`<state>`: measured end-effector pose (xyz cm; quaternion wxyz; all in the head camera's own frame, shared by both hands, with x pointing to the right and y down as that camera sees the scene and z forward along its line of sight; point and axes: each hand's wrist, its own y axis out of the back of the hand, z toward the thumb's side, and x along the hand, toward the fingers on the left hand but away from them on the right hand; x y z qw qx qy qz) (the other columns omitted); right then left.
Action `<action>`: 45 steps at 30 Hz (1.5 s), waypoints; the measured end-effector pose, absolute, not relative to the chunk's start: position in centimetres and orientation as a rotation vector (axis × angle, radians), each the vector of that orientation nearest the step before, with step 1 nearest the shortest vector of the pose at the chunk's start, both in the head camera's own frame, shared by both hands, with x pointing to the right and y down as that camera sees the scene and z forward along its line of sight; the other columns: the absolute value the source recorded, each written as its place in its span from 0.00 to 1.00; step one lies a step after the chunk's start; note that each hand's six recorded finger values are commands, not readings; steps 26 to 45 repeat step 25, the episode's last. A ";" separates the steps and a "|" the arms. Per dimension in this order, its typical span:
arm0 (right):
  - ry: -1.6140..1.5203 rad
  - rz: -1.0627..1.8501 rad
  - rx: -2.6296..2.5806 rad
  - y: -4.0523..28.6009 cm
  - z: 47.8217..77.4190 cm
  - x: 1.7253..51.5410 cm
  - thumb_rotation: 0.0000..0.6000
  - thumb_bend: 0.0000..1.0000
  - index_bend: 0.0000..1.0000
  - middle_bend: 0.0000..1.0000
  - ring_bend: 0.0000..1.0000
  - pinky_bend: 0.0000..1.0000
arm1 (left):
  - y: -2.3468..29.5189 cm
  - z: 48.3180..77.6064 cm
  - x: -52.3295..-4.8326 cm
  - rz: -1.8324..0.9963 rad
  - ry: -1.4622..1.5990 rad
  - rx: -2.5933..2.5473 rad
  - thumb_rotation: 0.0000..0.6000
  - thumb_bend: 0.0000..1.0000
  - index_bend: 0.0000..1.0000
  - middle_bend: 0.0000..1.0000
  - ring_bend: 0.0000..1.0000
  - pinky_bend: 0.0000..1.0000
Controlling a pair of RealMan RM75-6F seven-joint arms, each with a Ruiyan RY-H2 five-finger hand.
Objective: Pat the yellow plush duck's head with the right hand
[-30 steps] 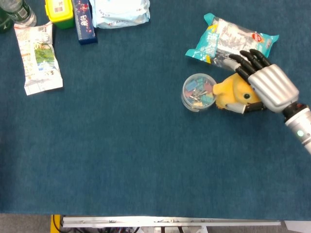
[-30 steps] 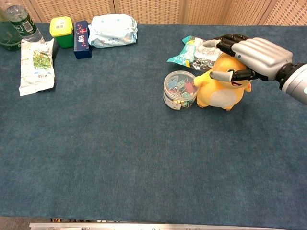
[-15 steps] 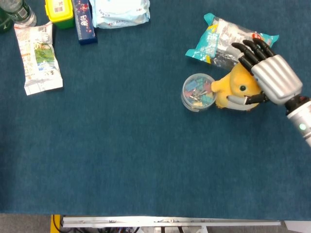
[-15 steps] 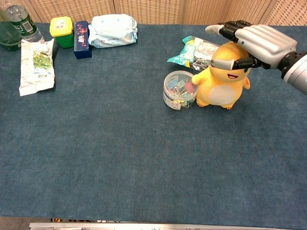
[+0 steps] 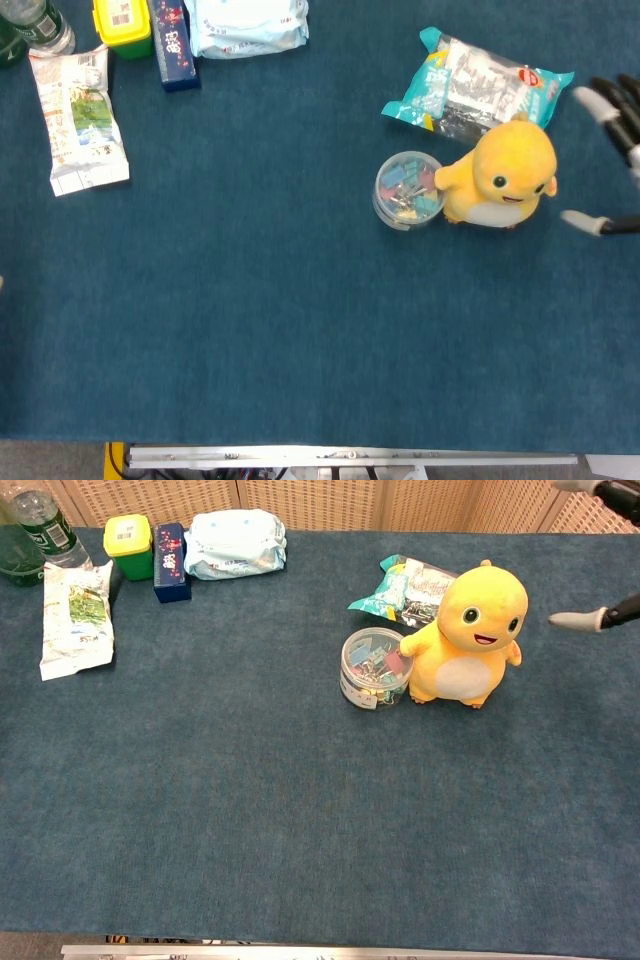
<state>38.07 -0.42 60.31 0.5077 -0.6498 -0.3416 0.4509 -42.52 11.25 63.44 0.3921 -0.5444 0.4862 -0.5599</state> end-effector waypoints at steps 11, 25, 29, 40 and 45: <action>-0.912 1.237 -1.464 3.5 59.4 44.5 0.83 0.00 0.04 0.08 0.00 0.00 | 10.9 63.4 -41.9 -1.405 1.229 -1.390 1.00 0.12 0.13 0.08 0.09 0.04; -0.971 1.266 -1.483 5.4 60.0 46.2 0.84 0.00 0.03 0.08 0.00 0.00 | 10.9 63.2 -41.6 -1.404 1.218 -1.388 1.00 0.12 0.13 0.08 0.09 0.04; -0.971 1.266 -1.483 5.4 60.0 46.2 0.84 0.00 0.03 0.08 0.00 0.00 | 10.9 63.2 -41.6 -1.404 1.218 -1.388 1.00 0.12 0.13 0.08 0.09 0.04; -0.971 1.266 -1.483 5.4 60.0 46.2 0.84 0.00 0.03 0.08 0.00 0.00 | 10.9 63.2 -41.6 -1.404 1.218 -1.388 1.00 0.12 0.13 0.08 0.09 0.04; -0.971 1.266 -1.483 5.4 60.0 46.2 0.84 0.00 0.03 0.08 0.00 0.00 | 10.9 63.2 -41.6 -1.404 1.218 -1.388 1.00 0.12 0.13 0.08 0.09 0.04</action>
